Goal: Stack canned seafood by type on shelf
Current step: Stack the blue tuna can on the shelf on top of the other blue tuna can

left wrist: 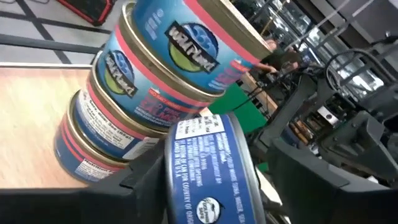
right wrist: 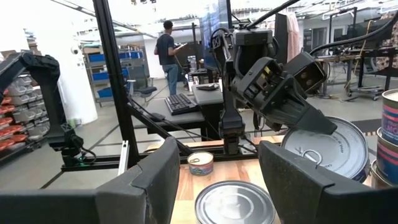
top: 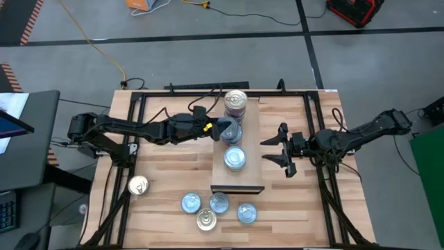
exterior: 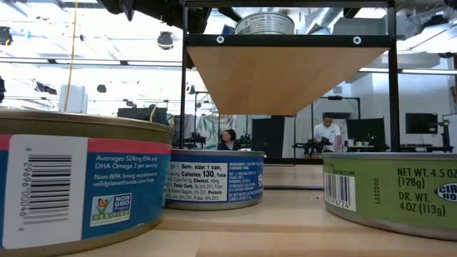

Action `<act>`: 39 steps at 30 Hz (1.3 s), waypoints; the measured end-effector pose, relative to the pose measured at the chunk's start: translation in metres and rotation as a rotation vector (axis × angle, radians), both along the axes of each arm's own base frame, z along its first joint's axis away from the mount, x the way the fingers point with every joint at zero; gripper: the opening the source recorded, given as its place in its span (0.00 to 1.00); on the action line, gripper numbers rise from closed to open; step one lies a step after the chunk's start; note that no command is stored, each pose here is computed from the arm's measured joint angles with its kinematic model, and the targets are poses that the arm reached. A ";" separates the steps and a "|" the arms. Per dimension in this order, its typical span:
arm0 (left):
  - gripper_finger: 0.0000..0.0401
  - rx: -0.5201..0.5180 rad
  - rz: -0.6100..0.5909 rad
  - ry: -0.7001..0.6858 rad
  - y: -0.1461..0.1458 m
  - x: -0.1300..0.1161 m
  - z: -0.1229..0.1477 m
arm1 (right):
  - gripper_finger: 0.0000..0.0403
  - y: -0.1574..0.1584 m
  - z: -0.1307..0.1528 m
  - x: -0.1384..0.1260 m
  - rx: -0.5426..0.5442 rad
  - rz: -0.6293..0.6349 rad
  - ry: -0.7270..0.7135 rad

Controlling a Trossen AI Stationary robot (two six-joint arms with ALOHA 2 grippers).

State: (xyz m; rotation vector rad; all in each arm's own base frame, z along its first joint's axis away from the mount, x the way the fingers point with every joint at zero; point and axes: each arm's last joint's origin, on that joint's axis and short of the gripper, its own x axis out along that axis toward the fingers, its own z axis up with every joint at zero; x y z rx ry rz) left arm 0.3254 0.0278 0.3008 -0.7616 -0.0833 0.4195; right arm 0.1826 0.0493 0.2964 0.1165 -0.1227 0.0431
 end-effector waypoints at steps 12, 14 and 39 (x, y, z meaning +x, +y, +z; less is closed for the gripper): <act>0.58 -0.038 -0.007 0.061 -0.001 -0.001 -0.007 | 0.60 0.000 -0.001 0.000 0.048 0.007 0.012; 0.54 -0.058 -0.003 0.058 -0.001 -0.001 -0.007 | 0.60 0.000 -0.001 0.000 0.048 0.007 0.012; 0.35 -0.133 -0.044 -0.105 -0.005 0.020 -0.017 | 0.60 0.000 -0.001 0.000 0.047 0.006 0.010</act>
